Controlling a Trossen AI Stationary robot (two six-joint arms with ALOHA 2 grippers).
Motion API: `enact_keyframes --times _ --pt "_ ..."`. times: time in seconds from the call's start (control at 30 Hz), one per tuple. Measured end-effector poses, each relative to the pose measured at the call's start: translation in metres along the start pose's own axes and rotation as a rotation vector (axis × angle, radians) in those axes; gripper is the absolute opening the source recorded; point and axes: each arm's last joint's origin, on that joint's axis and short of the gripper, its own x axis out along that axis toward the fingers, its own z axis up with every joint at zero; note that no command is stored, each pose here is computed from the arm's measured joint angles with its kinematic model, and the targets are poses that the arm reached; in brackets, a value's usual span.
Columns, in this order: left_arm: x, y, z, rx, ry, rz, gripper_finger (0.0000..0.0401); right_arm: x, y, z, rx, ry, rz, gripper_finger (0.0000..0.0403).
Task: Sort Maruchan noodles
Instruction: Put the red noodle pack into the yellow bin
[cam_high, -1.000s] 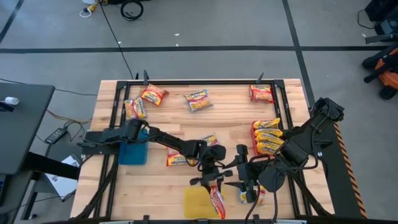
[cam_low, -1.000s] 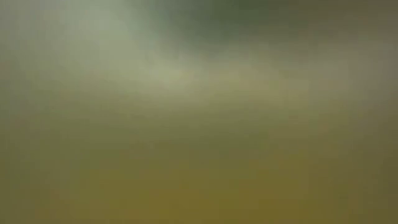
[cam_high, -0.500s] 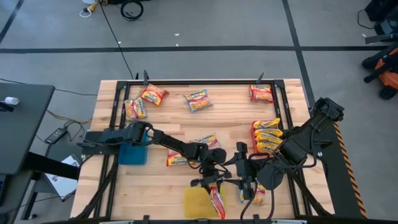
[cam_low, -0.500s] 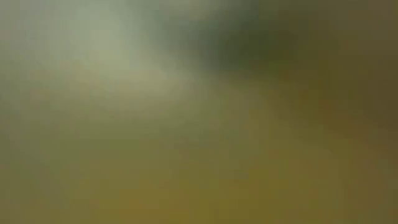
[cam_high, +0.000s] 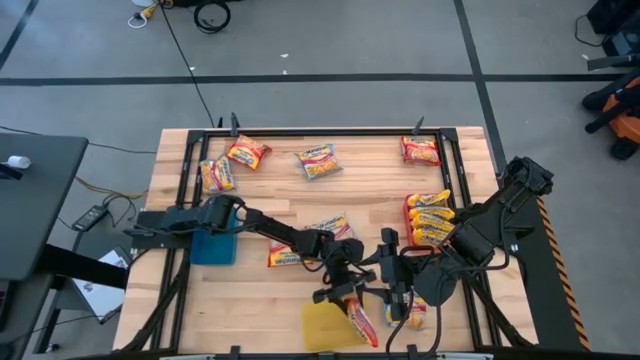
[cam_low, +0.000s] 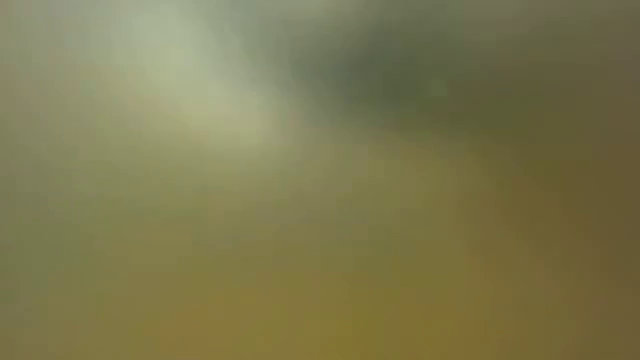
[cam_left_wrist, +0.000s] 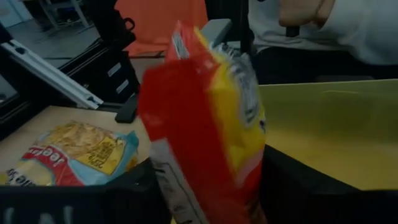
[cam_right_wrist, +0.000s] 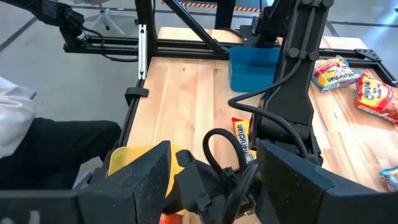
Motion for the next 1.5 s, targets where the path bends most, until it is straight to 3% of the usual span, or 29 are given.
enact_keyframes --times 0.23,0.47,1.07,1.5 --pt "-0.001 0.002 0.001 -0.034 0.036 0.054 0.0242 0.0 0.0 0.0 -0.001 0.001 0.001 0.0243" --pt "-0.007 0.006 0.014 0.074 0.15 0.19 0.0247 0.0 0.0 0.0 0.001 0.001 0.003 0.0243" --pt "0.005 -0.002 0.021 0.077 0.25 0.278 0.0248 0.003 0.0 -0.005 -0.009 0.017 -0.002 0.0243" --pt "0.0 -0.004 0.026 0.051 0.288 0.272 0.0299 0.003 0.0 -0.006 0.015 0.019 -0.002 0.0243"
